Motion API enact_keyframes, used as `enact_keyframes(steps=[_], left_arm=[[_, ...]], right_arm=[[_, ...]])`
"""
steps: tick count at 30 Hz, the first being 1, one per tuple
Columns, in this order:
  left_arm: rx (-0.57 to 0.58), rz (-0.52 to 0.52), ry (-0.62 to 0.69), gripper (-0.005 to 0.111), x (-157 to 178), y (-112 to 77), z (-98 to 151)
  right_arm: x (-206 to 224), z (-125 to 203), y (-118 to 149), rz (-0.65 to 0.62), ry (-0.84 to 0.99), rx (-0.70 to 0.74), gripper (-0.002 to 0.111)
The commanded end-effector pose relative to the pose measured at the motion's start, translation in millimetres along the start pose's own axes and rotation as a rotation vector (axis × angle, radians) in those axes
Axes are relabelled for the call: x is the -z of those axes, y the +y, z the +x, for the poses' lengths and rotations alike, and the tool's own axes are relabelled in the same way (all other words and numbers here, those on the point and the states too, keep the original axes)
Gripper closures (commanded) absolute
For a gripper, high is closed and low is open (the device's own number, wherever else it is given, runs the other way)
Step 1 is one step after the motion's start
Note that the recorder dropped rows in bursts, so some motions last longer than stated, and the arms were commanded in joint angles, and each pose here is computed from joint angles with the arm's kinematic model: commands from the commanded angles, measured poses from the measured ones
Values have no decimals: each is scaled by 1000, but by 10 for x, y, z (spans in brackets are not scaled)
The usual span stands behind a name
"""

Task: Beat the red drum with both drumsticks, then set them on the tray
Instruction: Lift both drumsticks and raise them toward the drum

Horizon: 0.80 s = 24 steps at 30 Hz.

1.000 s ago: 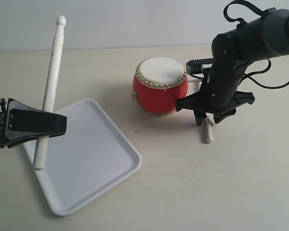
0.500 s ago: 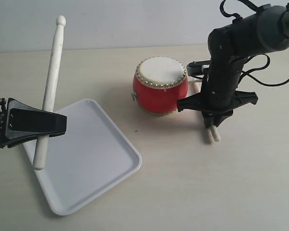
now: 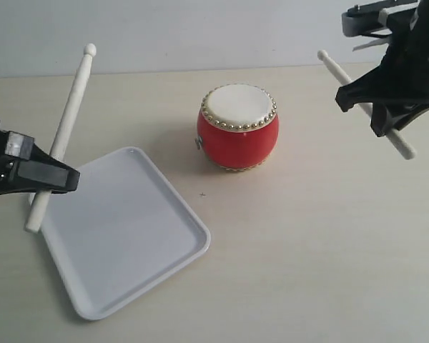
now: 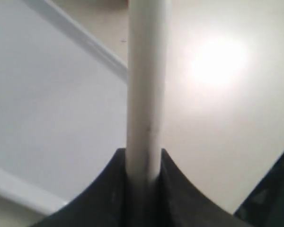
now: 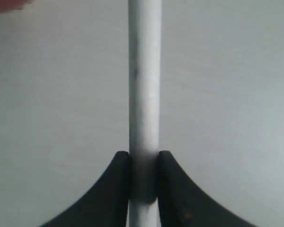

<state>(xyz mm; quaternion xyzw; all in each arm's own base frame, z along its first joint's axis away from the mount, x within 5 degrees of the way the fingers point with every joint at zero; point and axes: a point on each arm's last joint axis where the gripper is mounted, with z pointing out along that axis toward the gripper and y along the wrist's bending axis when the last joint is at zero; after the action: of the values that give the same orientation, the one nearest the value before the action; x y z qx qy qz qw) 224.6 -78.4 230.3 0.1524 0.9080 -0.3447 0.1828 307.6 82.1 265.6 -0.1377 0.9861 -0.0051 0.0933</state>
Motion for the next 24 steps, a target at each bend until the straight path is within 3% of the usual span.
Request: enact_keyframes(steps=[1,6,15,18,24], left_arm=[[-100,-226,123,107,-15,-161,-132],[-184,-386,225,107,-136,-374,-298],[-258,-404,311,107,-586,-624,-655],[-283,-393,320,107,-718,-687,-720],[-288,-391,329,107,-799,-689,-756]], right_arm=[[274,168,136,-168,9,77,108],[334,183,238,-284,-5,93,108],[222,217,290,-327,34,98,108],[151,212,365,-284,66,137,108],[-75,133,509,-270,141,170,108]])
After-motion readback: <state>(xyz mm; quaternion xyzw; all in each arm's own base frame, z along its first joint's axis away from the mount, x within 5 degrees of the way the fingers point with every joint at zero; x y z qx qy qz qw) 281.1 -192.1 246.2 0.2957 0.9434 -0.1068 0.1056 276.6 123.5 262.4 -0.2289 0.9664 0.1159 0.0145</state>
